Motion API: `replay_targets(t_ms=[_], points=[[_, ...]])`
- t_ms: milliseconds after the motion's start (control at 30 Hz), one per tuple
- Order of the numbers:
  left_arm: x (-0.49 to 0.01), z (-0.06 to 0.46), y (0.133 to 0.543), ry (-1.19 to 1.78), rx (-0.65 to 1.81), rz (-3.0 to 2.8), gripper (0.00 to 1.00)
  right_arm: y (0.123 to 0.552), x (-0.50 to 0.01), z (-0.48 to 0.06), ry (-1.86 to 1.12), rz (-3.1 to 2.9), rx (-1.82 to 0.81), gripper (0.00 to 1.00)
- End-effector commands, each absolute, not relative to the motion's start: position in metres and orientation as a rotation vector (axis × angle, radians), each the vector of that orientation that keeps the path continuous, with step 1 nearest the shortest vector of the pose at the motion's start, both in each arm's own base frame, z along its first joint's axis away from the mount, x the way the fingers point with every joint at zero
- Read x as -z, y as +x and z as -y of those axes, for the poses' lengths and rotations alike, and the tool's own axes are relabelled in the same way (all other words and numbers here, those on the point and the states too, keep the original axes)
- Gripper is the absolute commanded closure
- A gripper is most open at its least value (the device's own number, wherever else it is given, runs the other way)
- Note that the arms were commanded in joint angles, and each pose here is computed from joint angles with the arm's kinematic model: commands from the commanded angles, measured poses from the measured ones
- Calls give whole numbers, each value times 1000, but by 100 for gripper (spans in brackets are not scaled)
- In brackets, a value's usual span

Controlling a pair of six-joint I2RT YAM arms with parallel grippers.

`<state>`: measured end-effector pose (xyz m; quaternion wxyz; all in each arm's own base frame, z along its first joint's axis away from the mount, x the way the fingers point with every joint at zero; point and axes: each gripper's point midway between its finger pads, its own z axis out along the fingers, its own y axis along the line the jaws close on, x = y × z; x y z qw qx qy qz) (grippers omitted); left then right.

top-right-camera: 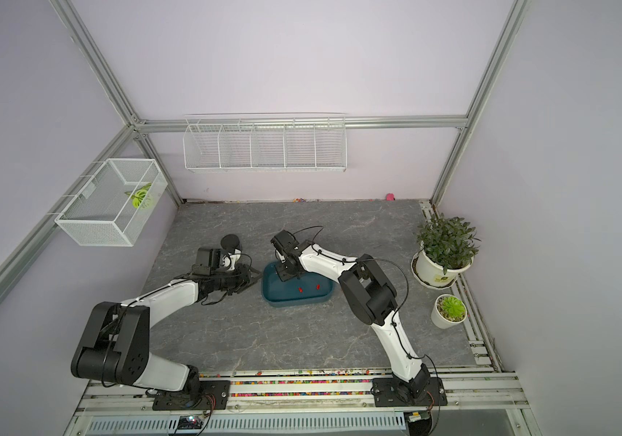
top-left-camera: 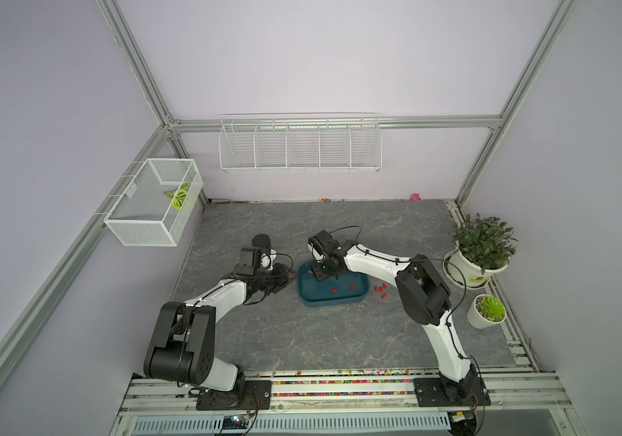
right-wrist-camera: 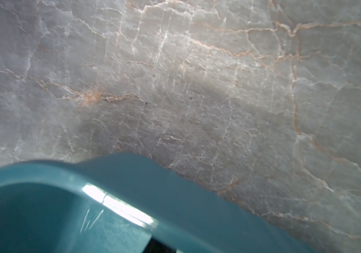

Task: Take the screw protection sleeves out of the storage box
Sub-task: Pick up the screw protection sleeve from the storage box.

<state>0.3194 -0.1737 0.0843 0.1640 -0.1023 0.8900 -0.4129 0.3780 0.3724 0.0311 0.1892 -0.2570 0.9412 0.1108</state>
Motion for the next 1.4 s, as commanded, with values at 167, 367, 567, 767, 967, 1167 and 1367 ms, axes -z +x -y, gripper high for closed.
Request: replay_targets(t_ms=[167,367,567,767,967,1167,1367], points=[[-86,176,316,-259,1186,-2532,56,371,-35,-364,-716,-2656,-284,89],[-84,176,316,-261,1186,-2538,56,367,-66,-356,-691,-2600,-301,89],[-83,176,316,-264,1185,-2542,56,360,-89,-351,-675,-2566,-334,90],[-82,176,316,-269,1183,-2545,56,353,-117,-342,-668,-2528,-343,90],[-80,176,317,-275,1189,-2545,56,341,-152,-319,-660,-2486,-301,89],[-79,176,317,-281,1185,-2548,56,329,-170,-289,-610,-2472,-260,88],[-77,178,318,-277,1199,-2558,56,311,-168,-253,-550,-2484,-215,88]])
